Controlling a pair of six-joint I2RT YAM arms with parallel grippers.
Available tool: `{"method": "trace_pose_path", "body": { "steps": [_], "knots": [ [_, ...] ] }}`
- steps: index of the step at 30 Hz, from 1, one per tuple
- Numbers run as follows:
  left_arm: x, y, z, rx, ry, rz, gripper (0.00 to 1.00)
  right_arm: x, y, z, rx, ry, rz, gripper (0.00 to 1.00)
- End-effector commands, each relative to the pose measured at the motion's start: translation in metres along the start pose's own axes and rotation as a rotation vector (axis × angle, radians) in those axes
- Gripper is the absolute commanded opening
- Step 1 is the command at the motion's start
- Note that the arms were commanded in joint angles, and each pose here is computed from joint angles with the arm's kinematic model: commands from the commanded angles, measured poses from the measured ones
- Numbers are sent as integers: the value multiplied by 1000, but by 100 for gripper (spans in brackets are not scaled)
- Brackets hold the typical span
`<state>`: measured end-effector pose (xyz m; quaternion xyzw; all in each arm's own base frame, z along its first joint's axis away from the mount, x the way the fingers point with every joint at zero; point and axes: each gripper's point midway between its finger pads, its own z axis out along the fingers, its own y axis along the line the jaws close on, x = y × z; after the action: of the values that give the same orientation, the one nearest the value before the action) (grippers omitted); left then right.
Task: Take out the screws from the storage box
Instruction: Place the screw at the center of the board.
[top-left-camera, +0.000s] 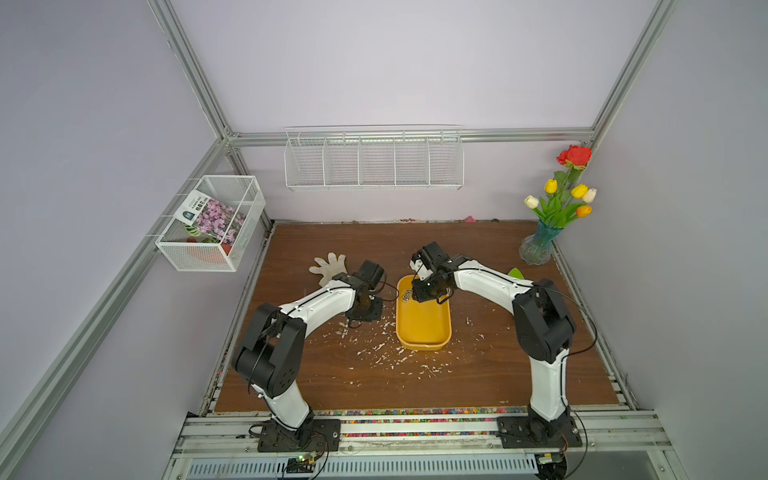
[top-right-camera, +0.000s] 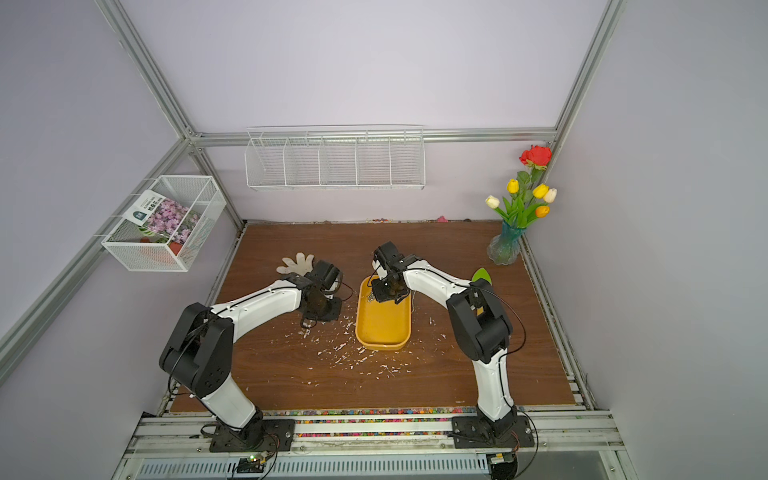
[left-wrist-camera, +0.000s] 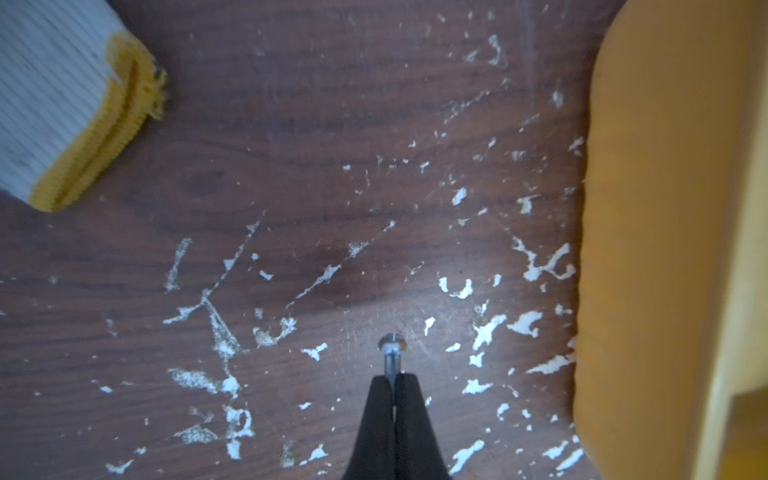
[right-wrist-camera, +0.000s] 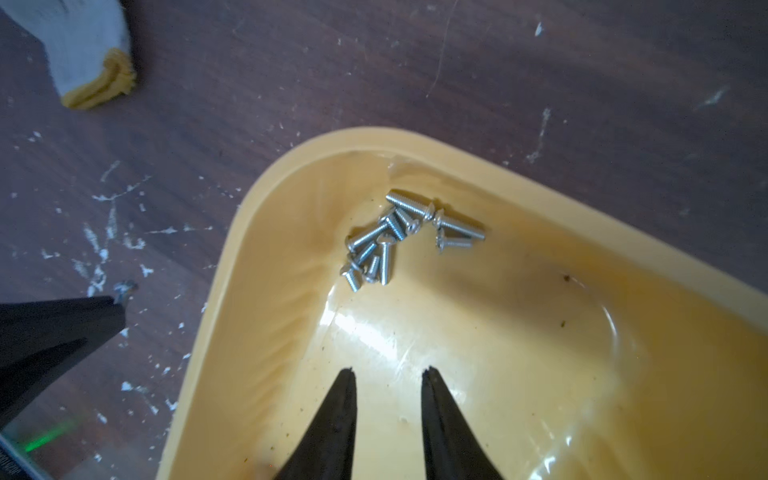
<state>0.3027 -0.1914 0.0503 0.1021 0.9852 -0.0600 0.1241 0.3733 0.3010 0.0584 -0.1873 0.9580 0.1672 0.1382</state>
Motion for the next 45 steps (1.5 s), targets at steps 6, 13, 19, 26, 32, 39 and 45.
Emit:
{"method": "trace_pose_path", "body": {
  "steps": [6, 13, 19, 26, 32, 39, 45],
  "knots": [
    [-9, -1, 21, -2, -21, -11, 0, -2, 0, 26, 99, 40, -54, 34],
    [-6, -1, 26, 3, -18, -5, 0, -4, -13, 33, 193, 40, -86, 34],
    [-4, -2, 29, 9, -7, 3, 0, -8, -12, 42, 186, 34, -75, 32],
    [-2, 0, 29, 3, -7, -2, 0, -9, -11, 50, 181, 29, -62, 32],
    [0, 1, 30, 3, -1, -5, 0, -4, -13, 56, 182, 43, -64, 32],
    [2, 2, 32, -6, 5, -7, 2, 6, -14, 63, 219, 94, -116, 31],
    [1, 3, 29, -9, -5, -13, 9, 22, -22, 65, 269, 149, -136, 29]
  ]
}}
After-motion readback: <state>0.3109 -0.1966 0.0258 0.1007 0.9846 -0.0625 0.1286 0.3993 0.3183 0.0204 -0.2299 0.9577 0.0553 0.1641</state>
